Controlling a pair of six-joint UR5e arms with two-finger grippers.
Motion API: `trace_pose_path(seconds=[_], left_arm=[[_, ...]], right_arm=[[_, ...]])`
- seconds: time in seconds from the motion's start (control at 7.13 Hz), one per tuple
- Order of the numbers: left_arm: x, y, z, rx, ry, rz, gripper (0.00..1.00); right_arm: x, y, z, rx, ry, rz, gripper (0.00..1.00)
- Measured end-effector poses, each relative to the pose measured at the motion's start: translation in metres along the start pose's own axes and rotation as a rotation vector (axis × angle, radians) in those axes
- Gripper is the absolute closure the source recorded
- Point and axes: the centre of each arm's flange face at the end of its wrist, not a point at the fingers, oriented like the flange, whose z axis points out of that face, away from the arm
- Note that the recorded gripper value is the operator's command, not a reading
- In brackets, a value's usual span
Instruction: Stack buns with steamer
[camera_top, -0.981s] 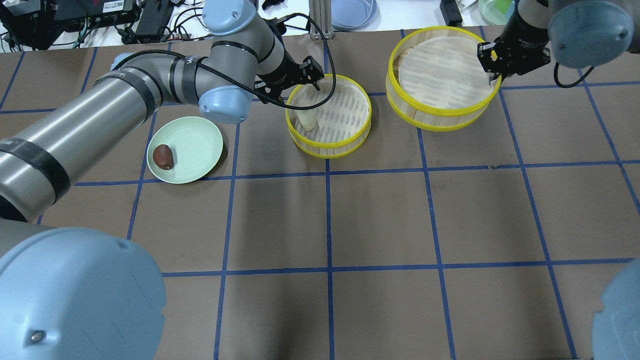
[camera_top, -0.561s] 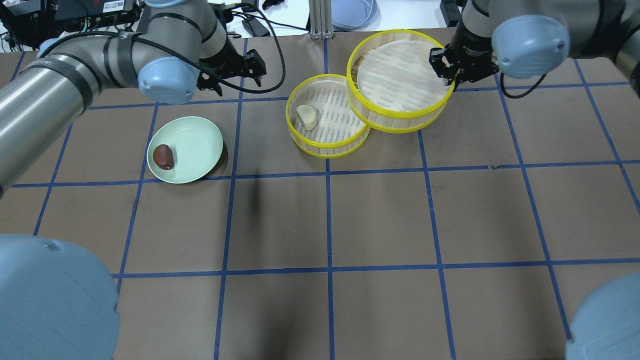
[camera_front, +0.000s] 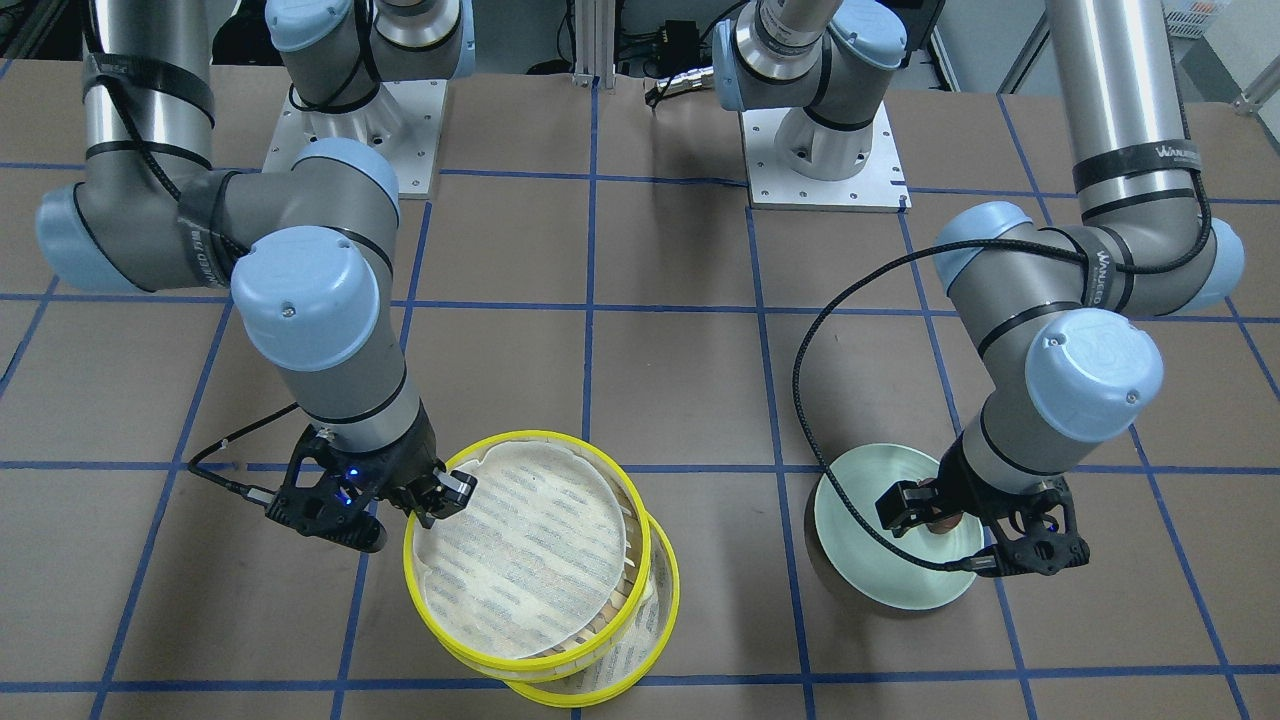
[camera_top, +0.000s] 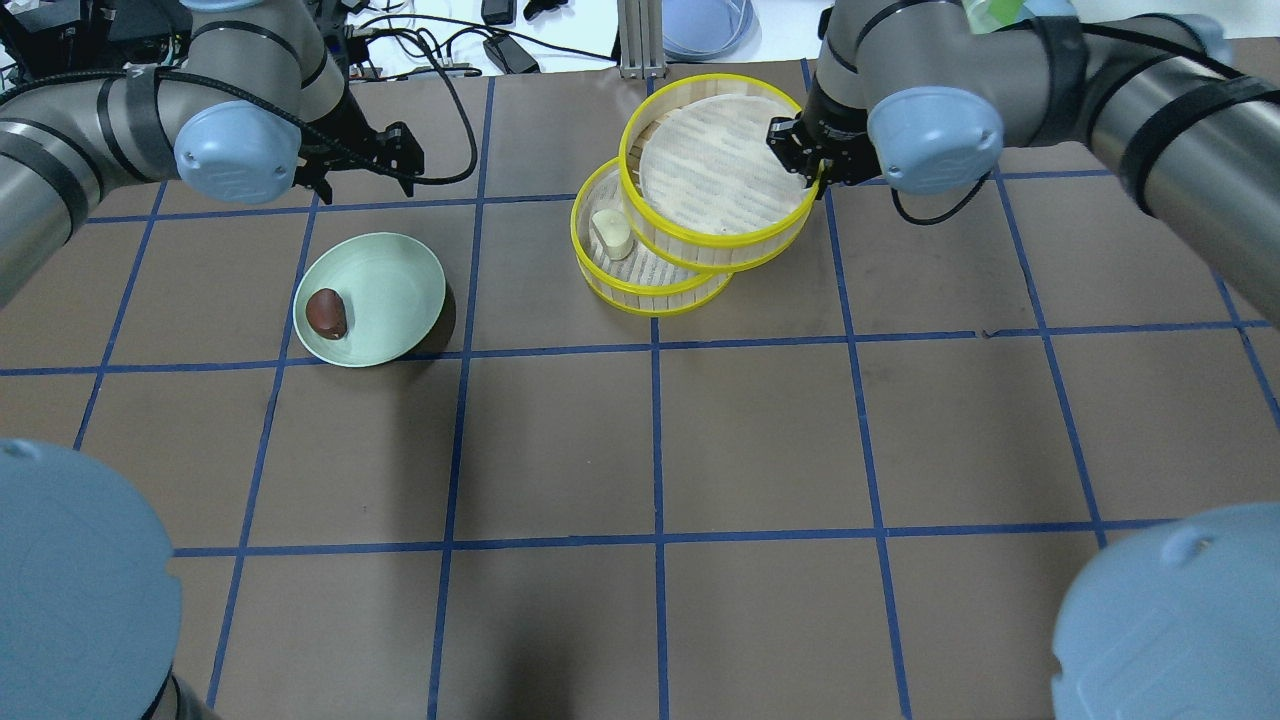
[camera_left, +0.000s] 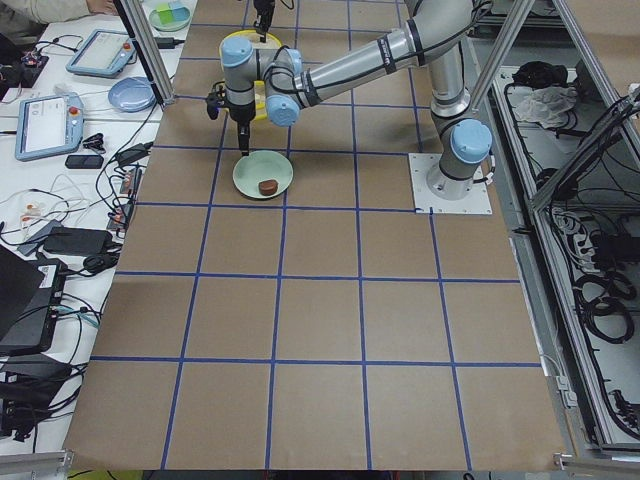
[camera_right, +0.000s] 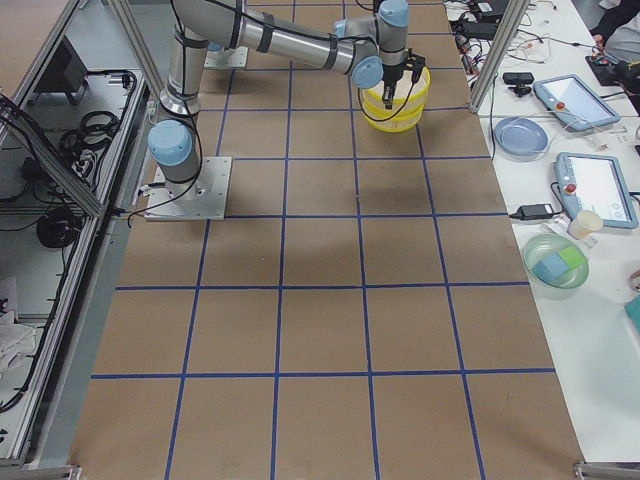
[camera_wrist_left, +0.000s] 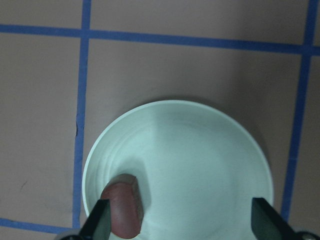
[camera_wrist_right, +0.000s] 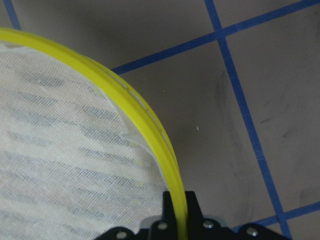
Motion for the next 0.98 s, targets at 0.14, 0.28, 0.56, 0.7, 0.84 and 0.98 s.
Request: trace_pose_path(seconds=[0.14,0.28,0.56,0.7,0.84,0.98], left_arm=[[-0.021,0.004,0.019,-0.039,-0.007,-0.033,0.0],[-0.033,0.006,0.031,-0.063,-0.01,-0.058,0.0],[-0.04,0.007,0.049,-0.096,-0.01,-0.102,0.15],[-0.039,0.007,0.058,-0.111,-0.005,-0.129,0.24],[-0.038,0.007,0.066,-0.125,-0.003,-0.144,0.24],[-0.038,0.006,0.072,-0.135,-0.003,-0.15,0.25]], right_arm=[[-0.006,0.0,0.013,0.004,-0.007,0.001,1.0],[-0.01,-0.002,0.024,0.01,-0.012,0.002,1.0],[-0.012,-0.002,0.034,0.002,-0.018,0.018,1.0],[-0.013,-0.001,0.036,-0.005,-0.029,0.03,1.0],[-0.016,0.0,0.037,-0.01,-0.038,0.037,1.0],[-0.019,0.002,0.038,-0.014,-0.041,0.036,1.0]])
